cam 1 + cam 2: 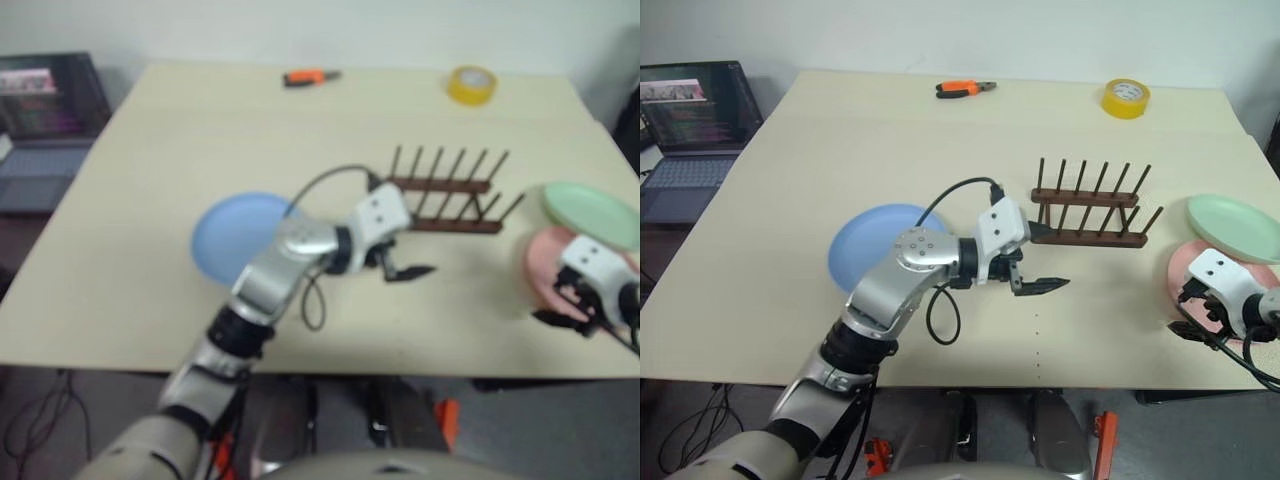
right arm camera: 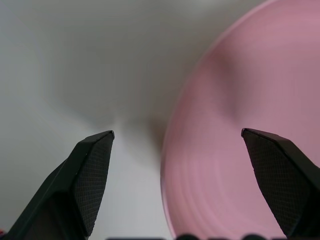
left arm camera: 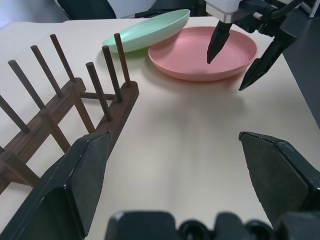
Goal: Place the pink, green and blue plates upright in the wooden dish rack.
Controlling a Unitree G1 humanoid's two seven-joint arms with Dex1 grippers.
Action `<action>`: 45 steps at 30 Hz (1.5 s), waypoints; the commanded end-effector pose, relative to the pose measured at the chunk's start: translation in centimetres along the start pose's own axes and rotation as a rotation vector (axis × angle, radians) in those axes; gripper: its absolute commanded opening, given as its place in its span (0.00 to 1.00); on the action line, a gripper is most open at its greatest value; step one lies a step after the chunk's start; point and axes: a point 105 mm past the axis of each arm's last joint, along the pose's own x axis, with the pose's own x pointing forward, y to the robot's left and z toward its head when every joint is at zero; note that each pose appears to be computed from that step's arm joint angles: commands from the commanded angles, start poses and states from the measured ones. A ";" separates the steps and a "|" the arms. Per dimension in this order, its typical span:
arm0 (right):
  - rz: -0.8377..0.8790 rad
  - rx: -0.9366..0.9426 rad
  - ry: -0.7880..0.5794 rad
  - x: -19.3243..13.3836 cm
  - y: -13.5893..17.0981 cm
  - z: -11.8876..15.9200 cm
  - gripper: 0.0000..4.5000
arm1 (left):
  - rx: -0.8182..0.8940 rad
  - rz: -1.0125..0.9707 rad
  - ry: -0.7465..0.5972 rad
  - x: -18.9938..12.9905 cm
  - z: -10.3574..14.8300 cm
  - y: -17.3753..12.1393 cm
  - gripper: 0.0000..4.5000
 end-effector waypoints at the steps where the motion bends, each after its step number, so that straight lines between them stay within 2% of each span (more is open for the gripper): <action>1: -0.005 -0.017 -0.029 0.3 -0.2 0.5 0.96 | 0.033 -0.007 -0.027 -0.1 0.9 -0.5 1.00; 4: 0.004 -0.021 -0.019 0.5 -0.3 0.2 0.78 | 0.032 -0.001 -0.020 -0.2 0.7 -0.4 1.00; 10: 0.072 -0.032 -0.042 -0.1 0.8 1.0 0.29 | 0.035 0.014 -0.010 -0.5 0.4 0.0 1.00; 14: 0.124 -0.031 -0.041 -0.8 1.5 1.2 0.00 | 0.039 0.017 -0.003 -0.5 0.3 0.1 1.00; 21: 0.227 -0.039 -0.165 -2.8 2.9 3.8 0.00 | 0.045 0.016 0.006 -0.5 0.1 0.3 1.00; 25: 0.293 -0.062 -0.269 -5.1 3.9 5.8 0.00 | 0.052 0.011 0.016 -0.7 -0.1 0.2 1.00; 29: 0.330 -0.049 -0.425 -7.9 4.0 8.7 0.00 | 0.054 0.011 0.018 -0.9 -0.2 0.3 1.00; 35: 0.328 -0.058 -0.580 -11.6 3.2 11.1 0.00 | 0.057 0.014 0.022 -0.9 -0.3 0.4 1.00; 45: 0.300 -0.027 -1.102 -19.0 -0.7 16.9 0.00 | 0.046 0.026 0.008 -0.8 -0.1 0.3 1.00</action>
